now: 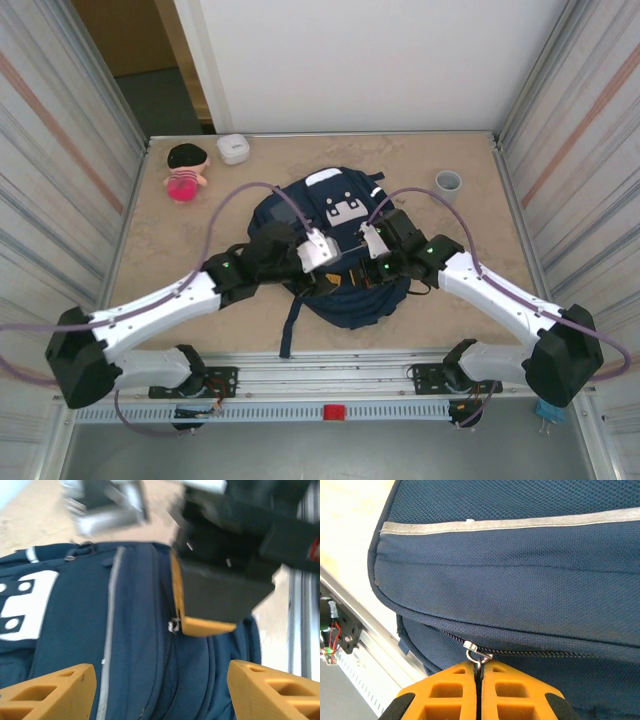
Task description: Pack books, pencil case, and school supplies into a backpack
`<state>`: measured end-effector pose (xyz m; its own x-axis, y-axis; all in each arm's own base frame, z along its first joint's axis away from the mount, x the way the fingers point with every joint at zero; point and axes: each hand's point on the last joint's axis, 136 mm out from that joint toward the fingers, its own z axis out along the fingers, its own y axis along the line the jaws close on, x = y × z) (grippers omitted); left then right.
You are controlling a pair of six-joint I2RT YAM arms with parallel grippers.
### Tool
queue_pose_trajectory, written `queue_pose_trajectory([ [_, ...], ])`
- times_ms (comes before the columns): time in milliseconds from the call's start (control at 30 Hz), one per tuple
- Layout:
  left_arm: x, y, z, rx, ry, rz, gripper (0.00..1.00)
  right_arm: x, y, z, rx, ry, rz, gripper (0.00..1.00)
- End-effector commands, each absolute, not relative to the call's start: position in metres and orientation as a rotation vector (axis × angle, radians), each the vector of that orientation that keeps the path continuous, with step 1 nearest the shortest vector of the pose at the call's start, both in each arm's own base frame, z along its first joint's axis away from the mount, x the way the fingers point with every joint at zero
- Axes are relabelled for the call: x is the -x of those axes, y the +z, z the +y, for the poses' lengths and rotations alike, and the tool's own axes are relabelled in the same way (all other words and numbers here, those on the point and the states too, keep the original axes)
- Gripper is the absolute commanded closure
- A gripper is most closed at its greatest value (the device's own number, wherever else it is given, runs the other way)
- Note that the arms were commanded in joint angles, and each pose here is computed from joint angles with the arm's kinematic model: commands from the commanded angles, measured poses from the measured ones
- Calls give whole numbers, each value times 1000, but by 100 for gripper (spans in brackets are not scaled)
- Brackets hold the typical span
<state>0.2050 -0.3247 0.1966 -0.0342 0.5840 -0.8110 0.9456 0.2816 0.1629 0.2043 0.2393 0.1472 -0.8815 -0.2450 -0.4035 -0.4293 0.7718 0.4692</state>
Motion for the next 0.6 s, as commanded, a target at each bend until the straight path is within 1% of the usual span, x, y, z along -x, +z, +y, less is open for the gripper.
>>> queue_pose_trajectory([
  [0, -210, 189, -337, -1643, -409, 1484, 30, -200, 160, 246, 563, 896, 2589, 100],
  [67, -221, 183, -341, -1638, -389, 1491, 37, -200, 160, 246, 563, 908, 2588, 100],
  [167, -224, 171, -349, -1674, -386, 1479, 51, -200, 158, 247, 571, 918, 2593, 100],
  [267, -228, 162, -346, -1682, -342, 1498, 82, -200, 157, 244, 572, 907, 2603, 100],
  [300, -230, 160, -342, -1684, -328, 1503, 87, -200, 157, 241, 565, 908, 2603, 100],
  [400, -233, 154, -325, -1690, -310, 1525, 96, -203, 159, 232, 532, 916, 2594, 100],
  [567, -228, 146, -294, -1745, -272, 1560, 96, -210, 148, 211, 477, 823, 2656, 100],
])
